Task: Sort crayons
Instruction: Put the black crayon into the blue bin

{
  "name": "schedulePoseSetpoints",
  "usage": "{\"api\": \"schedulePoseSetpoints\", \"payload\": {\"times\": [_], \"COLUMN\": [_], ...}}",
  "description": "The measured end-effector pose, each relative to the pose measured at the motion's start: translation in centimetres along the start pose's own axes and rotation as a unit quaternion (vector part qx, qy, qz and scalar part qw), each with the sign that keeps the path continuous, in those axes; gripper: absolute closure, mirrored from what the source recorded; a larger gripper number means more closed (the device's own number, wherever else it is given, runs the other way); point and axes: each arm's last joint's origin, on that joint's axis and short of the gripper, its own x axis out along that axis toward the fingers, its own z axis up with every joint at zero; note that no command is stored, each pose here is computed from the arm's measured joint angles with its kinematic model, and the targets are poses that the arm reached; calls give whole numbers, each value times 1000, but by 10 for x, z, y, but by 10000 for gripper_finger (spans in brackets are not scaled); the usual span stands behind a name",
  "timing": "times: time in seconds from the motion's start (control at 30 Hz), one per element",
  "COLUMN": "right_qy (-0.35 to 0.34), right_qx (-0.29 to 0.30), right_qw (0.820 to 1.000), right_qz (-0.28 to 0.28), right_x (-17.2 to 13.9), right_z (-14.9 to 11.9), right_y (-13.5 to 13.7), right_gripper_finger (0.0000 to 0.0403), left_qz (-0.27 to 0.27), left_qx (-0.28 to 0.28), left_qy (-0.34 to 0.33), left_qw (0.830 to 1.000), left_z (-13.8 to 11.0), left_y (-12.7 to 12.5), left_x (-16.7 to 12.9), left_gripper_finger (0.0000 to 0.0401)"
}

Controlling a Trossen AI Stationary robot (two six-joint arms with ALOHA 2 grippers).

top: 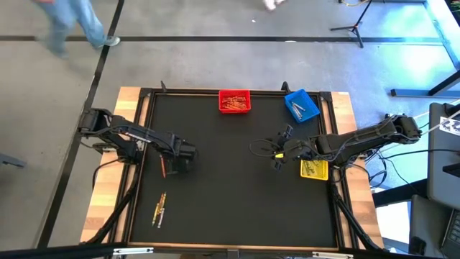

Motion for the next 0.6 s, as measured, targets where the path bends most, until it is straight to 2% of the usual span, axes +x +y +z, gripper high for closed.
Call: {"api": "schedulePoseSetpoints", "payload": {"times": [0.13, 0.3, 0.43, 0.6], "right_qy": [0, 0, -6, -7], "right_qx": [0, 2, 15, 22], "right_qw": [1000, 1000, 1000, 1000], "right_qz": [0, 0, -10, -12], "right_x": [0, 0, 0, 0], "right_z": [0, 0, 1, 1], "right_y": [0, 0, 0, -1], "right_gripper_finger": [230, 230, 230, 220], "left_qz": [8, 41, 94, 123], "left_qx": [-3, -18, -18, 6], "left_qy": [-1, -4, -44, -110], "left_qw": [1000, 999, 994, 986], "left_z": [0, 3, 13, 29], "left_y": [1, 3, 2, -5], "left_x": [0, -6, -23, -48], "left_gripper_finger": [393, 392, 393, 394]}}
